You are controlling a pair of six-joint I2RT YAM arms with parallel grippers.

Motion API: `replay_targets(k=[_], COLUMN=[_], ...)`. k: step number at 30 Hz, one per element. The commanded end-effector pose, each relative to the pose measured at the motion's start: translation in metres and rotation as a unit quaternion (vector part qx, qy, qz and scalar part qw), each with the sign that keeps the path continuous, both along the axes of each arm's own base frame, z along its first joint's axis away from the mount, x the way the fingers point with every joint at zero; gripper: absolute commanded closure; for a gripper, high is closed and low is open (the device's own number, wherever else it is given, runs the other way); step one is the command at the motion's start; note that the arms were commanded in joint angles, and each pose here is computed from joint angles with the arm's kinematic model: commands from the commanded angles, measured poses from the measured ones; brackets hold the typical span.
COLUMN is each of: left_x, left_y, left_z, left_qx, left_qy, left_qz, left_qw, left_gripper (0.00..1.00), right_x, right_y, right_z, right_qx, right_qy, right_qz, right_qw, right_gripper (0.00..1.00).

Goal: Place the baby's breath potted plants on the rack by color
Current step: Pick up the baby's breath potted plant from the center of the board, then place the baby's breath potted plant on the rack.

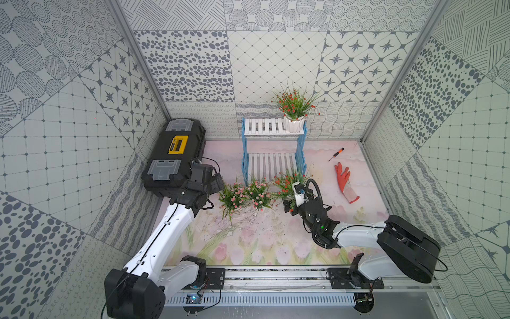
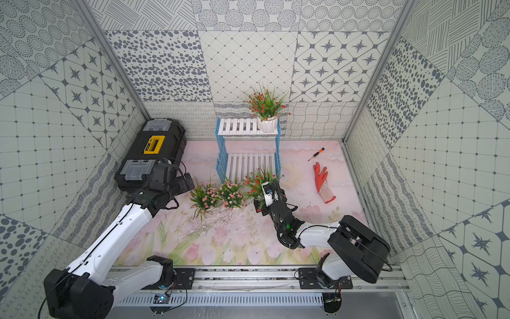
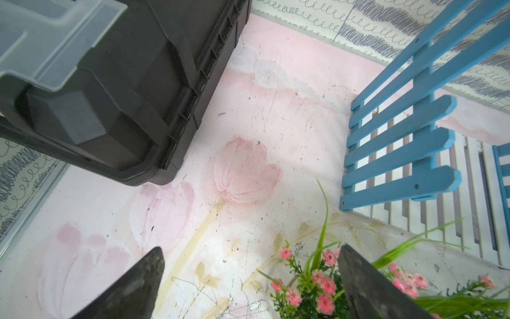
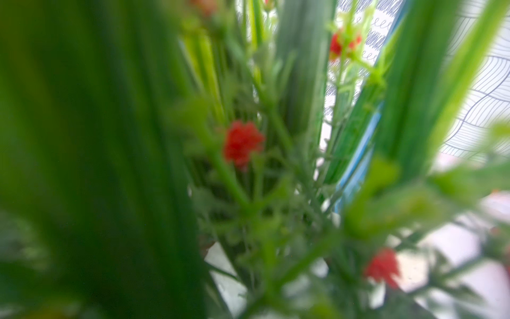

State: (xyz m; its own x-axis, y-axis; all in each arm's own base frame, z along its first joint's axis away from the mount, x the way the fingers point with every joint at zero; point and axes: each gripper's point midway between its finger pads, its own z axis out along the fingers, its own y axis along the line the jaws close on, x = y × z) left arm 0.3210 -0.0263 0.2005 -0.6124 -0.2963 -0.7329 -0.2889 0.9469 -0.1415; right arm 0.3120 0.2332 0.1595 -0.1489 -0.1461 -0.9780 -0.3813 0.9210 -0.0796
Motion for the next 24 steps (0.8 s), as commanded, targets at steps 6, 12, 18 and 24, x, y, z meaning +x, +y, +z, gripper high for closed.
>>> replay_targets(k=[6, 12, 18, 24], left_x=[-0.003, -0.002, -0.008, -0.01], left_y=[0.001, -0.001, 0.003, 0.006], left_z=[0.003, 0.008, -0.002, 0.0], left_qx=[-0.003, -0.012, -0.014, -0.009], left_qy=[-0.005, -0.012, -0.013, -0.022], left_qz=[0.003, 0.003, 0.016, 0.017], left_qw=[1.0, 1.0, 1.0, 1.0], left_gripper=[0.02, 0.02, 0.02, 0.02], right_x=[0.028, 0.064, 0.11, 0.14], right_y=[0.017, 0.035, 0.07, 0.099], right_z=[0.129, 0.192, 0.219, 0.224], right_qx=[0.05, 0.098, 0.141, 0.122], right_qy=[-0.025, -0.031, -0.012, -0.015], right_qz=[0.034, 0.068, 0.103, 0.123], right_qw=[0.998, 0.992, 0.985, 0.985], right_gripper=[0.21, 0.22, 0.24, 0.21])
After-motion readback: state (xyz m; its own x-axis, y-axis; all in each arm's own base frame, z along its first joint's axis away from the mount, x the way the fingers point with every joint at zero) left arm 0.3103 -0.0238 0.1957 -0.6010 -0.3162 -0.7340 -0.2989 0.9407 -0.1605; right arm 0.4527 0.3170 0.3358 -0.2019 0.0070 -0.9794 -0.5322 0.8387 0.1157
